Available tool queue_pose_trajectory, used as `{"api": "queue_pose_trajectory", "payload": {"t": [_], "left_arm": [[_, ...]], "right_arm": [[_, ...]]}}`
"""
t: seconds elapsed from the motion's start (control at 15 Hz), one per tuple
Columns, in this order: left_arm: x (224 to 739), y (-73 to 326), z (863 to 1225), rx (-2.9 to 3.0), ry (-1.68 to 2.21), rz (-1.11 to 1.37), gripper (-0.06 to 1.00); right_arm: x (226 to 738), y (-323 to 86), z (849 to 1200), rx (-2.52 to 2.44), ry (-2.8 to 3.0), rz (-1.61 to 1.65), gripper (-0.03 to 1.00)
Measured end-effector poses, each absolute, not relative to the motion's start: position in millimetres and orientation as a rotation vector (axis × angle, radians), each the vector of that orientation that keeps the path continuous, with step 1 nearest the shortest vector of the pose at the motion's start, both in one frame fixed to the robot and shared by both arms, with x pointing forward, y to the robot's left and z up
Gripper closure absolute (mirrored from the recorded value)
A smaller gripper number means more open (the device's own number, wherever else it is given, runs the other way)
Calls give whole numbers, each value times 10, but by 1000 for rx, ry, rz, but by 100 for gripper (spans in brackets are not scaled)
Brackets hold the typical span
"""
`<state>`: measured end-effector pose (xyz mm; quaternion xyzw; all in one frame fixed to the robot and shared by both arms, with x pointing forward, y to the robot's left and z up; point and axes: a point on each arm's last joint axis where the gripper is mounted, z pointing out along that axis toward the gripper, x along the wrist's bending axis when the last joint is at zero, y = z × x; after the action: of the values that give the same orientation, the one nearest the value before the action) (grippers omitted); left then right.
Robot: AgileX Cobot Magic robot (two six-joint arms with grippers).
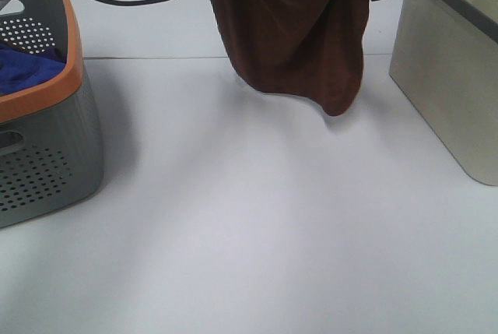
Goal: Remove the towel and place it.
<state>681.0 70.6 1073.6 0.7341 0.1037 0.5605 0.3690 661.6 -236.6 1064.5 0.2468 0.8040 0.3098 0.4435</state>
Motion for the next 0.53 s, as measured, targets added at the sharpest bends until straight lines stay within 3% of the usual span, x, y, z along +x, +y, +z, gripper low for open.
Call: {"api": "queue_pose_trajectory", "payload": {"t": [0.27,0.53], "left_arm": [[6908,671,10654,1856,260,1486,94],[6927,620,10326,2037,262,1324,94]], "right_arm": [[6823,-2321,10516,569,2031,765,97],[6699,-2275,10260,535,2187,769,97]]}}
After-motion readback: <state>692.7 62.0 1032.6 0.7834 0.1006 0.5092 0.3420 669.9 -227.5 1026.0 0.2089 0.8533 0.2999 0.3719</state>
